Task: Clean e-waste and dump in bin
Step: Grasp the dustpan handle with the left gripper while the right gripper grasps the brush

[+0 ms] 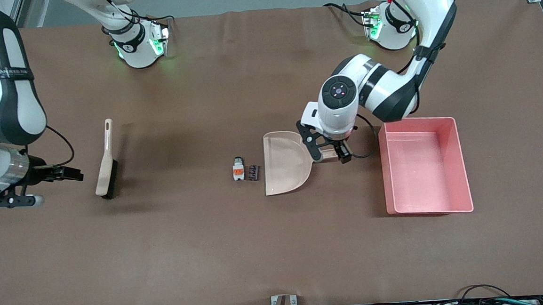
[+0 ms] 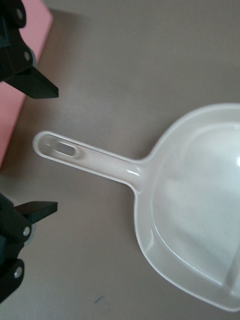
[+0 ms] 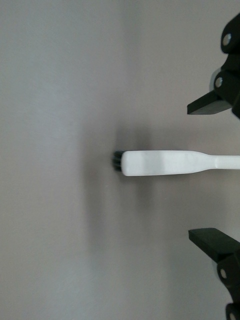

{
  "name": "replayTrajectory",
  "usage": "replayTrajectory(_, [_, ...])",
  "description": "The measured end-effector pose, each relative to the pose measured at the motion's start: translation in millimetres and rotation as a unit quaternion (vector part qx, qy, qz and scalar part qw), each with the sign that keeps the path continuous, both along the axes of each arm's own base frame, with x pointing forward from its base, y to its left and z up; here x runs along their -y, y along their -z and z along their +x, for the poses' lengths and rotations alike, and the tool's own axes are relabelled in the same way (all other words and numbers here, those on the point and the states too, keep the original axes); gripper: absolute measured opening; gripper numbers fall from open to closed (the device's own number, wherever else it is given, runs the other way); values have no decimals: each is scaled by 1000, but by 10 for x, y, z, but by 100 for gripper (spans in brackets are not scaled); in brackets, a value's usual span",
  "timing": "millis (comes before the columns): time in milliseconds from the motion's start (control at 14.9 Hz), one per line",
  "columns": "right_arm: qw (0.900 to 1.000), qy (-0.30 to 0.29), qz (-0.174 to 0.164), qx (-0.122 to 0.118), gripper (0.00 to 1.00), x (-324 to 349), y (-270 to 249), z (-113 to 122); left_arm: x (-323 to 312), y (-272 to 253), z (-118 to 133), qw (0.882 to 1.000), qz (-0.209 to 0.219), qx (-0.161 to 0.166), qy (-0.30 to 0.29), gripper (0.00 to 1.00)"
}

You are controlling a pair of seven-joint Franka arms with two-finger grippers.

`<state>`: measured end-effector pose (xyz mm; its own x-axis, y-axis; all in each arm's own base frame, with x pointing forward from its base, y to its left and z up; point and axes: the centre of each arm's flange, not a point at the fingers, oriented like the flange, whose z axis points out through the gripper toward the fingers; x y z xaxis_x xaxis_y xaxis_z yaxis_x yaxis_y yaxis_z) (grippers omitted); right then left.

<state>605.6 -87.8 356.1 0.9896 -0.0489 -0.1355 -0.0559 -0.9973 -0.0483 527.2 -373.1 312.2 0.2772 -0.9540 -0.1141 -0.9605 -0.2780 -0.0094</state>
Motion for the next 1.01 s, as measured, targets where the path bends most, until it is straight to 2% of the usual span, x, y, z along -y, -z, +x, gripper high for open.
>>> replayTrajectory(134, [1000, 1, 5, -31, 100, -23, 320, -156, 65, 131, -5, 999, -11, -3, 37, 89])
replayTrajectory(268, [999, 3, 9, -49, 100, -51, 632, -355, 85, 221, -4, 998, -9, -3, 63, 86])
replayTrajectory(402, [998, 4, 9, -56, 100, -80, 913, -582, 167, 283, -59, 996, 2, 3, 89, 82])
replayTrajectory(603, [998, 6, 8, -60, 100, -114, 1215, -860, 291, 398, -146, 993, 17, 10, 118, 81])
replayTrajectory(1006, [997, 2, 10, -78, 100, -194, 1338, -1127, 303, 616, -126, 992, 18, 6, 126, 80])
